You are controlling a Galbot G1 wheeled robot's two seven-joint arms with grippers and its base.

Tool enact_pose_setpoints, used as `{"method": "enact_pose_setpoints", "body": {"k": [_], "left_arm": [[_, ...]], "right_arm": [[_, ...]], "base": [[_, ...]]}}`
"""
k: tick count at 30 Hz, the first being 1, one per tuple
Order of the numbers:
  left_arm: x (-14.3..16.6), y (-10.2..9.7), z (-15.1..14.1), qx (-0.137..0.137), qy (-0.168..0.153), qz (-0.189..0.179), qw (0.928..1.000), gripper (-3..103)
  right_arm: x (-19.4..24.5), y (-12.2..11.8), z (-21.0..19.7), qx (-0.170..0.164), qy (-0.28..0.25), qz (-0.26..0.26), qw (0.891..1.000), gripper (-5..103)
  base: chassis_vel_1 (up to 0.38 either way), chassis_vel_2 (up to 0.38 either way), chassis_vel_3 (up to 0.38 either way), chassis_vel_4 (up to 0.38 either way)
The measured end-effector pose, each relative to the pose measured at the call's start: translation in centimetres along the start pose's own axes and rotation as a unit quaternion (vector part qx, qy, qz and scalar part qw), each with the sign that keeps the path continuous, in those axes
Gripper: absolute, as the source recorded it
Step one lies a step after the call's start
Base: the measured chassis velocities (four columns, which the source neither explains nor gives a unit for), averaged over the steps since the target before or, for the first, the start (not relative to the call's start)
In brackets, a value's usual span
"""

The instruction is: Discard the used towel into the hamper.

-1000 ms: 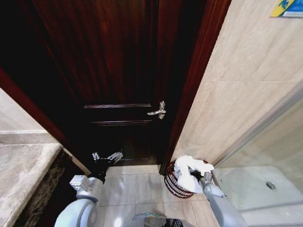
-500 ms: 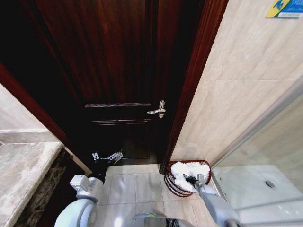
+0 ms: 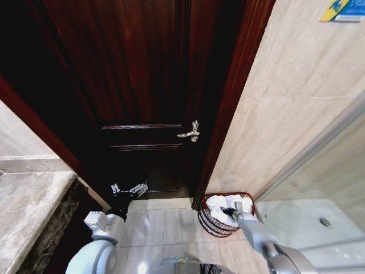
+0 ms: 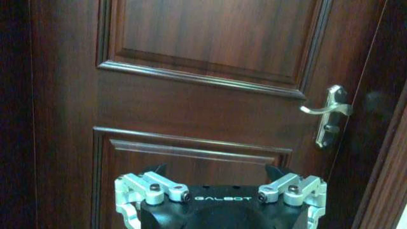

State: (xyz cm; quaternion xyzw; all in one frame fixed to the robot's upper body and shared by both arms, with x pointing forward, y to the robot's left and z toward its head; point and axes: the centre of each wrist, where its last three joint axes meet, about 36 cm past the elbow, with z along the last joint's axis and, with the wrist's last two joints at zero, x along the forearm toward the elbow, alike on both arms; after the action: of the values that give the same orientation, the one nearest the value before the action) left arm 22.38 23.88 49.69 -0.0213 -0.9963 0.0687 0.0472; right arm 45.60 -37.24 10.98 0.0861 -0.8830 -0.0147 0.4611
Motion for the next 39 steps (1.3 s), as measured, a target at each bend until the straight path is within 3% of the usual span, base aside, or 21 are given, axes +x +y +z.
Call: {"method": "enact_pose_setpoints", "body": {"k": [6,9,12,14,16,18,20,23,24,31,39], "left_arm": [[0.0,0.0,0.0,0.0,0.0,0.0,1.0,100],[0.0,0.0,0.0,0.0,0.0,0.0,1.0,100],[0.0,0.0,0.0,0.0,0.0,0.0,1.0,100],[0.0,0.0,0.0,0.0,0.0,0.0,1.0,100],[0.0,0.0,0.0,0.0,0.0,0.0,1.0,100],[0.0,0.0,0.0,0.0,0.0,0.0,1.0,100],[0.0,0.0,0.0,0.0,0.0,0.0,1.0,100],[0.0,0.0,0.0,0.0,0.0,0.0,1.0,100],[0.0,0.0,0.0,0.0,0.0,0.0,1.0,100],[0.0,0.0,0.0,0.0,0.0,0.0,1.0,100],[0.0,0.0,0.0,0.0,0.0,0.0,1.0,100]], "right_arm": [[0.8,0.4,-1.4,-0.028,-0.042,-0.021,0.999,33],[1.8,0.1,-2.5,-0.021,-0.07,-0.029,0.997,38],[4.9,-0.6,-3.9,-0.008,-0.101,-0.046,0.994,55],[5.4,-0.6,-4.0,-0.006,-0.107,-0.049,0.993,55],[8.6,0.1,-3.0,0.005,-0.126,-0.061,0.99,72],[9.5,0.4,-3.0,0.008,-0.134,-0.062,0.989,72],[13.1,0.7,-1.9,0.02,-0.16,-0.063,0.985,83],[15.3,0.5,-0.3,0.021,-0.167,-0.058,0.984,89],[17.2,0.1,0.7,0.018,-0.174,-0.051,0.983,97],[20.3,-0.4,5.7,0.025,-0.162,-0.033,0.986,100],[18.1,-1.1,10.1,0.05,-0.128,-0.011,0.99,96]], "base": [[0.0,0.0,0.0,0.0],[0.0,0.0,0.0,0.0],[0.0,0.0,0.0,0.0],[0.0,0.0,0.0,0.0],[0.0,0.0,0.0,0.0],[0.0,0.0,0.0,0.0],[0.0,0.0,0.0,0.0],[0.0,0.0,0.0,0.0],[0.0,0.0,0.0,0.0],[0.0,0.0,0.0,0.0],[0.0,0.0,0.0,0.0]]}}
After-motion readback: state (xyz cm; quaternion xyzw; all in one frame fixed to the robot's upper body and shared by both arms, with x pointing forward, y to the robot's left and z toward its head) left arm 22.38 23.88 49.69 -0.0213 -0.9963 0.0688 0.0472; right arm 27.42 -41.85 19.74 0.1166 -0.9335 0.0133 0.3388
